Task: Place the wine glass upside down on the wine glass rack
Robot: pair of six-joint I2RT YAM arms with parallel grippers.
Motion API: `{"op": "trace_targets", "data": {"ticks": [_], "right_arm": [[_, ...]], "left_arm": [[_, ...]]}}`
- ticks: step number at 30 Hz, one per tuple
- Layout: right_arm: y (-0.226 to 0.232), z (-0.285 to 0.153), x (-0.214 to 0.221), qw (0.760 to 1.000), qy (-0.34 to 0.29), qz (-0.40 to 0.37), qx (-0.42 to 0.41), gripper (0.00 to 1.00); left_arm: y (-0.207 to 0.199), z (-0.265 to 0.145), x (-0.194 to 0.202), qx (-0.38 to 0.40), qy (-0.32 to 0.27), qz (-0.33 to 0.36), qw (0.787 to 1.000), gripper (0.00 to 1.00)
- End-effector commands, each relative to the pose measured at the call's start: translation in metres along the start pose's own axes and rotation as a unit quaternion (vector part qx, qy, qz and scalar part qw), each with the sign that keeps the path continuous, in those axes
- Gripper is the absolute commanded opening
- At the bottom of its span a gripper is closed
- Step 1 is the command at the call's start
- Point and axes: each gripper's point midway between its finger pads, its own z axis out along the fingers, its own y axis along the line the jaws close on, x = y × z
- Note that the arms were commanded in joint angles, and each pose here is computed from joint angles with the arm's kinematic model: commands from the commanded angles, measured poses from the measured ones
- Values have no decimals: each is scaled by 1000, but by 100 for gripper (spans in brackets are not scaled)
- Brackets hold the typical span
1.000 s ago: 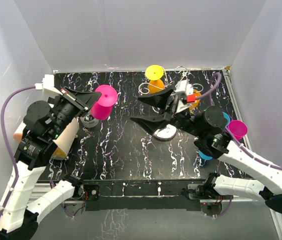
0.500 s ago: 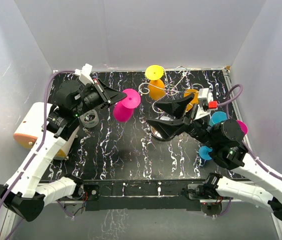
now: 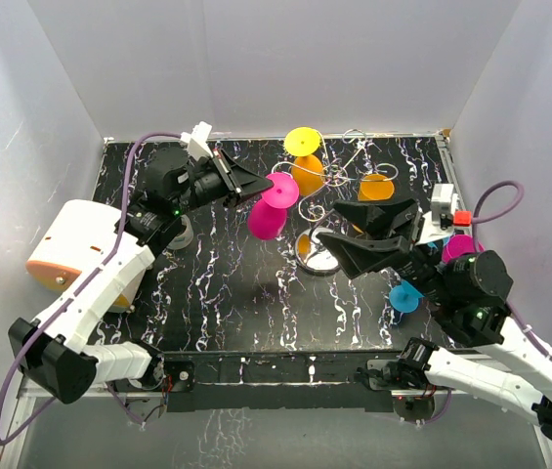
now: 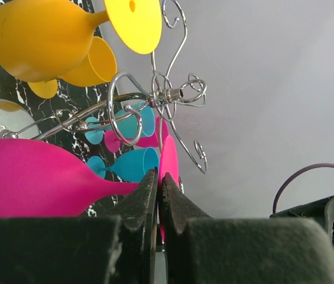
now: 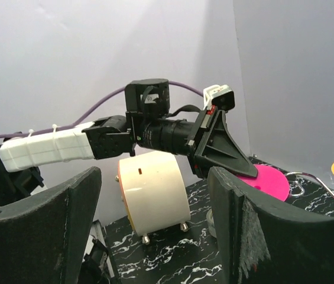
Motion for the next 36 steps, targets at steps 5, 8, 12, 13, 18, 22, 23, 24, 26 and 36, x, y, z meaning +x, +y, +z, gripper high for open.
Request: {"op": "trace_targets", "data": {"ticks": [5, 8, 12, 13, 18, 22, 23, 24, 26, 36], "right_arm": [[-8, -8, -15, 999, -28, 1, 31, 70], [-9, -8, -12, 999, -25, 4, 32, 70], [-7, -8, -18, 999, -32, 6, 28, 70], [-5, -9, -19, 999, -34, 6, 25, 70], [-4, -11, -23, 999, -41, 8, 23, 70], [-4, -13, -20, 999, -42, 8, 19, 70], [-5, -13, -19, 999, -42, 8, 22, 70], [-5, -13, -20, 999, -41, 7, 23, 70], [-5, -14, -20, 999, -40, 7, 25, 70], [-8, -13, -15, 999, -35, 17, 32, 71]], "left_arm": [[-32, 6, -12, 56, -15, -20, 998, 0], [-34, 12, -19, 58, -24, -19, 998, 0], [-32, 21, -28, 54, -38, -26, 997, 0], [-30, 24, -29, 52, -40, -32, 997, 0], [-31, 33, -33, 62, -44, -41, 996, 0], [-34, 36, -37, 61, -49, -34, 996, 0], [-37, 36, -38, 64, -51, -32, 996, 0], [-38, 36, -39, 66, -53, -31, 996, 0], [-40, 35, -41, 68, -57, -27, 996, 0], [-26, 48, -55, 44, -89, -28, 995, 0]]}}
